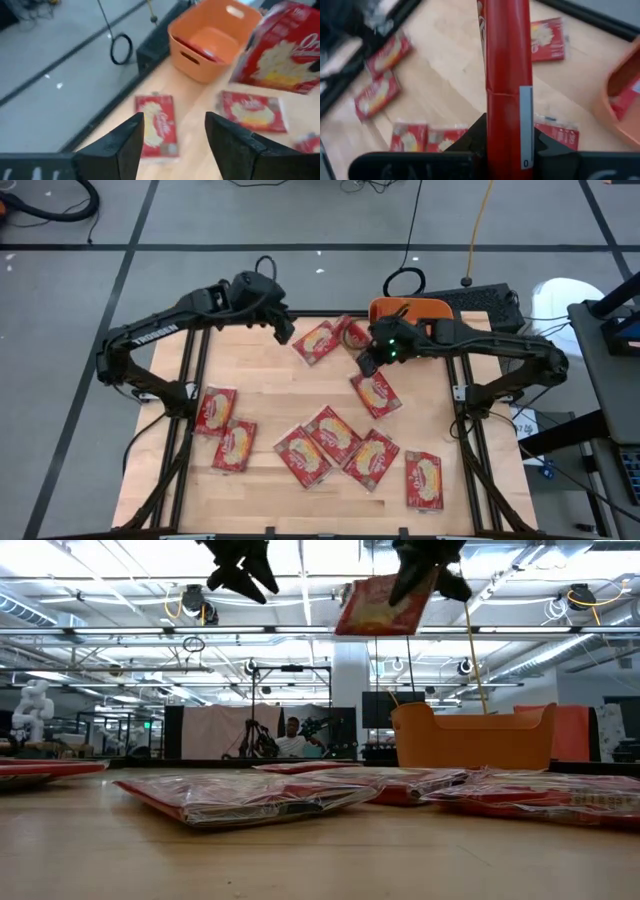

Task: Sort popcorn bags into baskets
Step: Put the red popcorn bag into the orange bin

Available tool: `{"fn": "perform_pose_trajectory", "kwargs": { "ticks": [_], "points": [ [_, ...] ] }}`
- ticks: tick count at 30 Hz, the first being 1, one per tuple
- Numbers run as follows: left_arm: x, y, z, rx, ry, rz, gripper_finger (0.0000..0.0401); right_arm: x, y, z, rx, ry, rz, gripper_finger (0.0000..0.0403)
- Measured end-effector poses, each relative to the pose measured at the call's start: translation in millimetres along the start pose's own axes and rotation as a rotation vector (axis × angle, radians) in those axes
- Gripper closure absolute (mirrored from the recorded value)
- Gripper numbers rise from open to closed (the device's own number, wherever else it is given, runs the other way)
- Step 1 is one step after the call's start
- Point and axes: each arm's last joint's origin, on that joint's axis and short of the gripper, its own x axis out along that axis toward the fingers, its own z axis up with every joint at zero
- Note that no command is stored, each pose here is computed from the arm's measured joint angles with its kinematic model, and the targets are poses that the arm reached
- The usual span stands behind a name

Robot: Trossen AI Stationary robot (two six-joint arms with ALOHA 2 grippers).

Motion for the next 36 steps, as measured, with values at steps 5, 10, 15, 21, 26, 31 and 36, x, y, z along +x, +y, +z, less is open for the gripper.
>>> {"fn": "perform_pose_trajectory", "kwargs": {
  "ticks": [5,10,15,21,26,31,36],
  "points": [
    [1.3,18.4,-1.3,0.006,0.041,0.059,0.0211,-20.5,-7.9,9.0,0.150,-0.130,0.006,0.0360],
    [0.9,31.3,-2.7,0.012,0.068,0.095,0.0226,-41.9,-18.2,20.0,0.206,-0.245,0.053,0.0360],
    [1.5,35.6,-3.0,0.001,0.076,0.107,0.0233,-62.6,-36.7,27.4,0.304,-0.377,-0.010,0.0360],
    [2.1,35.6,-2.9,0.005,0.076,0.107,0.0233,-75.4,-55.2,34.1,0.359,-0.473,-0.092,0.0360],
    [5.1,35.6,-3.4,0.002,0.085,0.108,0.0233,-70.9,-66.3,39.6,0.385,-0.473,-0.155,0.0360],
    [5.0,36.8,-3.2,-0.004,0.084,0.112,0.0233,-55.9,-73.1,42.5,0.401,-0.430,-0.244,0.0360],
    [5.0,36.8,-3.2,-0.003,0.084,0.112,0.0233,-36.7,-76.9,44.7,0.422,-0.372,-0.314,0.0360]
  ]
}}
